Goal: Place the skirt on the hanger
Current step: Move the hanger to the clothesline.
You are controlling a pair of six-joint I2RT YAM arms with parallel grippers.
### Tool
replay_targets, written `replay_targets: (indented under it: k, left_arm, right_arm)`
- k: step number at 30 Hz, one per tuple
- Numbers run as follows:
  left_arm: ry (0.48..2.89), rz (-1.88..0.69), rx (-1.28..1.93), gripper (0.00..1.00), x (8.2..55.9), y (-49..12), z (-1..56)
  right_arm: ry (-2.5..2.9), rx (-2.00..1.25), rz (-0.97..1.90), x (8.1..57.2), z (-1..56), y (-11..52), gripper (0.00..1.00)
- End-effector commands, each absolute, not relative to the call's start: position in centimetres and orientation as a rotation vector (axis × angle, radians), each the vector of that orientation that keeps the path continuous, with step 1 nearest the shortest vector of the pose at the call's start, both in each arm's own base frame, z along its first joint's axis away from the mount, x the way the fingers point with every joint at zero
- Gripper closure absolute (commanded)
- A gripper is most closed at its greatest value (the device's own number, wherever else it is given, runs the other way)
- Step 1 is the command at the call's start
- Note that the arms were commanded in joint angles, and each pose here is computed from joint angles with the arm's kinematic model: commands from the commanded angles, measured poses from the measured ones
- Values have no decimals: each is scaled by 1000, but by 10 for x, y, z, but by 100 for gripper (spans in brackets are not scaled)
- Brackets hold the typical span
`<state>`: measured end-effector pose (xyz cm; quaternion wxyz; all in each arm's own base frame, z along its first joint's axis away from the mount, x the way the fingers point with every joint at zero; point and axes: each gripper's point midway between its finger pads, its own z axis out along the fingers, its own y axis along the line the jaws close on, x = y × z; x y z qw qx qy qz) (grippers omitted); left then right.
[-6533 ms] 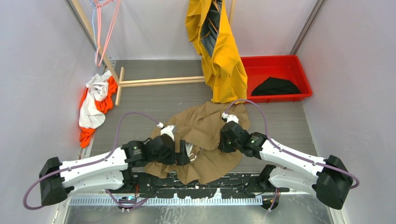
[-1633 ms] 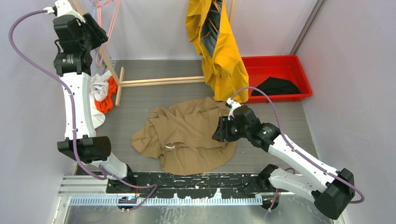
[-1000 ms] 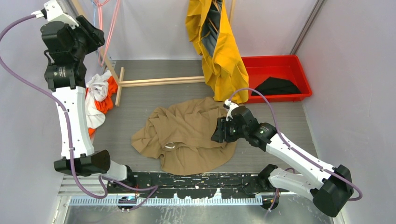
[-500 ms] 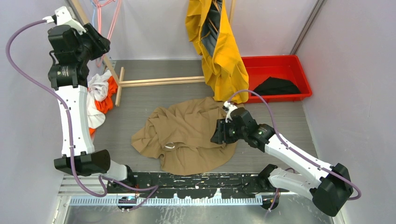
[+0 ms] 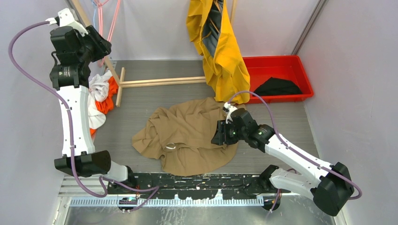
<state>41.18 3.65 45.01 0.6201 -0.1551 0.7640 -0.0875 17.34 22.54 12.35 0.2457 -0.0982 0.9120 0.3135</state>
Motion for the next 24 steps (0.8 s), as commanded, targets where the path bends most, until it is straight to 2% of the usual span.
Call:
replay_targets:
  k: [1,24]
  left_arm:
    - [1704,-234,-319,52,413,31,464]
    - [1672,-159,-330,53,396,38,473]
  right_arm:
    - [2438,-288,897,178,132,234,49]
    - [2456,-301,910,178,125,238,49]
